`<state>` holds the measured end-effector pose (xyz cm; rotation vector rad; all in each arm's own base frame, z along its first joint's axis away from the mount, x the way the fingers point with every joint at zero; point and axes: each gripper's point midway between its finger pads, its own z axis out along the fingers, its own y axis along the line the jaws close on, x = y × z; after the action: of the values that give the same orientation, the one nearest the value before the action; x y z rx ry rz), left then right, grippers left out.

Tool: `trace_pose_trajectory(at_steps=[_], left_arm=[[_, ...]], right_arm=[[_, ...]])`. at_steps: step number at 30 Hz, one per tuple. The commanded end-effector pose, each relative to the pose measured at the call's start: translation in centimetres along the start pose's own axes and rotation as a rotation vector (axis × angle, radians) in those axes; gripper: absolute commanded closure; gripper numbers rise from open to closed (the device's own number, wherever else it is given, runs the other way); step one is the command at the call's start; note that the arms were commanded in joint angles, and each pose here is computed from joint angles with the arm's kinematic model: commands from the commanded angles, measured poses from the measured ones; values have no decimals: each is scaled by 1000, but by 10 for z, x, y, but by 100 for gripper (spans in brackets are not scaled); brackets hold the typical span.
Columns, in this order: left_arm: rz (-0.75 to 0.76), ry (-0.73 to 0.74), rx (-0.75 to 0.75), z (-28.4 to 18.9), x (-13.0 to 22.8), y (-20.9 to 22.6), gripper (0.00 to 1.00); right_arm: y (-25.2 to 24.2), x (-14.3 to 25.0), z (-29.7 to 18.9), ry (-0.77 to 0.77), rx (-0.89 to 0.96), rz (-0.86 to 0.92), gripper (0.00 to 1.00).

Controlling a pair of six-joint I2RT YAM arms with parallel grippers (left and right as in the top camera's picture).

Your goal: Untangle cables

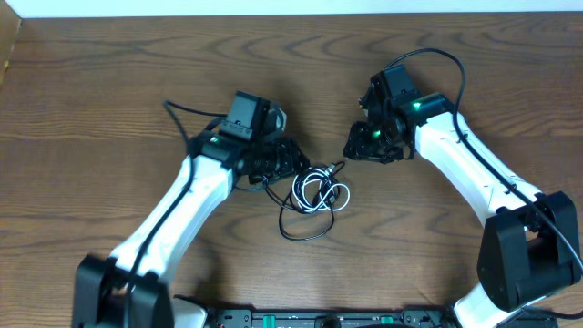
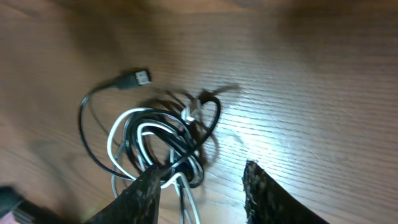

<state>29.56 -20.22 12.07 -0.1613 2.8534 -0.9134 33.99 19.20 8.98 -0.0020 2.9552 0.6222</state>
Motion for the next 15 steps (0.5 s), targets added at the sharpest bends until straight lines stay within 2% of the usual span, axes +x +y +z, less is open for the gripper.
trace_pose_trajectory(at_steps=[1,9,15], left_arm=[[104,68,-65,21,3,22,57],[161,200,-121,58,16,53,49],[171,247,-168,73,21,72,48]], right_arm=[[-11,0,0,1,44,-23,58],[-13,4,0,15,57,-25,54],[-13,5,0,19,58,-24,53]])
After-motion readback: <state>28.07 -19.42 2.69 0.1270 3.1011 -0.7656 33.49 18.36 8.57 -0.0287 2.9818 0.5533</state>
